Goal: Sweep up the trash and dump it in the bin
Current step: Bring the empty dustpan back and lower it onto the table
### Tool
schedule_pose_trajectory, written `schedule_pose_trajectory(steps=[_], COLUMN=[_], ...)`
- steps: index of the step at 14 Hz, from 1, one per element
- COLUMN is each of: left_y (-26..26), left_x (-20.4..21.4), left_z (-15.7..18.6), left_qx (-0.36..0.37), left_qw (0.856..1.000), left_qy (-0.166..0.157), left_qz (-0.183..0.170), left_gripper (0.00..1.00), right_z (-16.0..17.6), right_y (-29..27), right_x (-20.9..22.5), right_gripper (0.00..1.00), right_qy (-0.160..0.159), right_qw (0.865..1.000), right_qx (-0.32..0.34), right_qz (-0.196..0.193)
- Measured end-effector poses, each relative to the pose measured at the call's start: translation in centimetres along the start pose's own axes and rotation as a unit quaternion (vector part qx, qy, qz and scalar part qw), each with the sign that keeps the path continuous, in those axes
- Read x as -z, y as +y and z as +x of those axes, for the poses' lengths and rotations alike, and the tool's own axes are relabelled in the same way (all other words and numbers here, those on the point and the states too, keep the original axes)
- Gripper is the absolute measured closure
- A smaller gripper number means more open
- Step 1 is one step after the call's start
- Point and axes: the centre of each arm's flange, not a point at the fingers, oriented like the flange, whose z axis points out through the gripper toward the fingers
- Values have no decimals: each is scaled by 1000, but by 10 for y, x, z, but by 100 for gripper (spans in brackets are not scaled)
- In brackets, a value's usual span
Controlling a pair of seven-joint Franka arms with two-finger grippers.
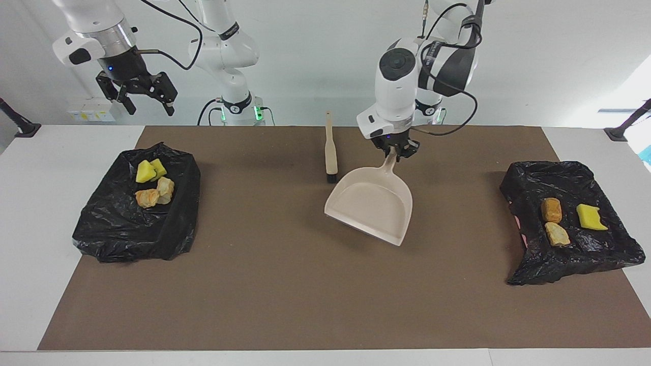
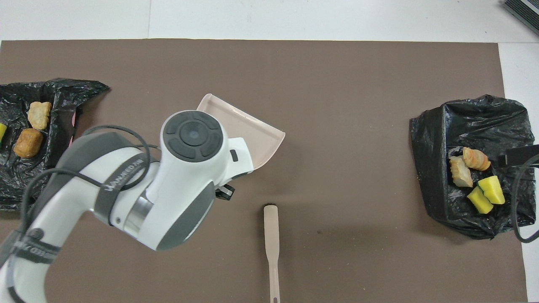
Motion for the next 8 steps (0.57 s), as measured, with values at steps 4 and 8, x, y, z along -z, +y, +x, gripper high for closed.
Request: schedule_pose_trajectory(steps=[4,8], left_y=[70,88], left_x=[-30,-49], left_z=[34,55], left_qx=[61,99], left_qw=[997,992], left_qy=[9,14], left_qz=[-37,-72], left_gripper=[69,69], right_z=[0,0], right_y=[-3,-4], right_x=[0,0], right_gripper=[0,0], right_qy=[0,0], right_qw=[1000,1000], right_qx=[3,8], right_qz=[0,0])
